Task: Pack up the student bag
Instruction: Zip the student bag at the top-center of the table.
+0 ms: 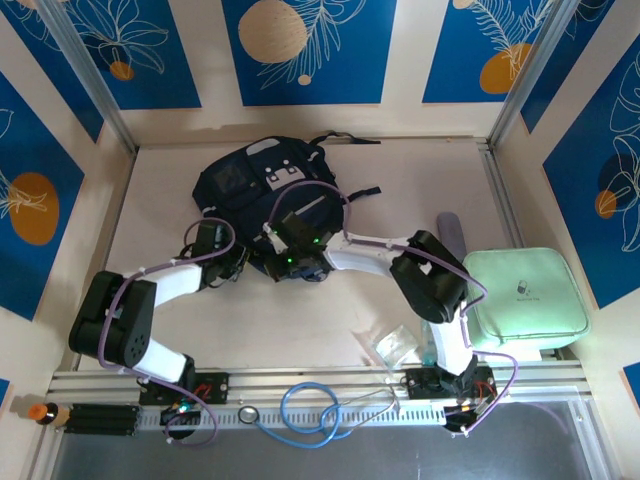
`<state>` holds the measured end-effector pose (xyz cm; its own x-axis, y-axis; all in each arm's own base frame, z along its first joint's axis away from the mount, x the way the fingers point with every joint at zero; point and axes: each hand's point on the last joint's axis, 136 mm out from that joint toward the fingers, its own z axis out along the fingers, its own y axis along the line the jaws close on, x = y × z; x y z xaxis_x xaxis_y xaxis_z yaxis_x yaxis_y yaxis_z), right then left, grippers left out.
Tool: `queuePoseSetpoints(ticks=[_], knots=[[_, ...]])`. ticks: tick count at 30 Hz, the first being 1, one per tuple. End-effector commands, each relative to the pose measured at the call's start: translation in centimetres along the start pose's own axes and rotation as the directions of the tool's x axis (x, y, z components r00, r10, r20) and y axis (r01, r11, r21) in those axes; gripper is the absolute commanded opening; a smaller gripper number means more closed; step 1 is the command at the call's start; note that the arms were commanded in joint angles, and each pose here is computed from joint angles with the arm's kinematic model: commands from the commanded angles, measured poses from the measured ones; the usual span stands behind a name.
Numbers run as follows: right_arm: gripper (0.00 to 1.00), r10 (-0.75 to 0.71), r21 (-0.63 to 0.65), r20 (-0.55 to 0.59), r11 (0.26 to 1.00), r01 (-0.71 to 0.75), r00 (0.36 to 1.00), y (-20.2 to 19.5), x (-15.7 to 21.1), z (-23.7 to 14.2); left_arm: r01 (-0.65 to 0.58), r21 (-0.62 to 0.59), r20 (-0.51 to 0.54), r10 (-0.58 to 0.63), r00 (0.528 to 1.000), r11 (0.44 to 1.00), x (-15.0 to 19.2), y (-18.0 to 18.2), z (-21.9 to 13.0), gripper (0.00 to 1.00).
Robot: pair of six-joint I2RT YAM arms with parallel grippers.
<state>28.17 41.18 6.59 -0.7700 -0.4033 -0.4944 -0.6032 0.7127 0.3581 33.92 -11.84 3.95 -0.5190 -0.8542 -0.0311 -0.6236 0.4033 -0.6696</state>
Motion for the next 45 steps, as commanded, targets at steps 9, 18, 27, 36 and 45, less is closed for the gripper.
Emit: queuePoseSetpoints(ticks=[9,18,27,36,45], knots=[[0.02,0.130,0.335,0.071,0.931,-0.147,0.989,-9.0,2.2,-7.1,-0.050,-0.004,0.068,0.050,0.996,0.999,-1.5,-1.2,0.1,0.00],[0.00,0.205,0.408,0.104,0.883,-0.230,0.973,-14.3,1.7,-9.1,-0.079,-0.006,0.070,0.079,0.994,0.997,-1.5,-1.2,-0.3,0.00],[0.00,0.244,0.369,0.070,0.895,-0.252,0.967,-15.3,2.3,-9.4,-0.155,-0.015,0.047,0.155,0.987,0.988,-1.1,-1.6,-0.5,0.00],[0.00,0.189,0.034,-0.115,0.982,-0.186,0.975,-7.3,8.6,-6.6,-0.227,0.009,-0.035,0.228,0.973,0.974,-0.7,-3.3,1.4,0.03],[0.00,0.132,-0.260,-0.067,0.955,-0.145,0.989,0.2,3.7,-5.7,-0.309,-0.063,0.004,0.310,0.951,0.949,-3.9,-4.7,1.0,0.31]])
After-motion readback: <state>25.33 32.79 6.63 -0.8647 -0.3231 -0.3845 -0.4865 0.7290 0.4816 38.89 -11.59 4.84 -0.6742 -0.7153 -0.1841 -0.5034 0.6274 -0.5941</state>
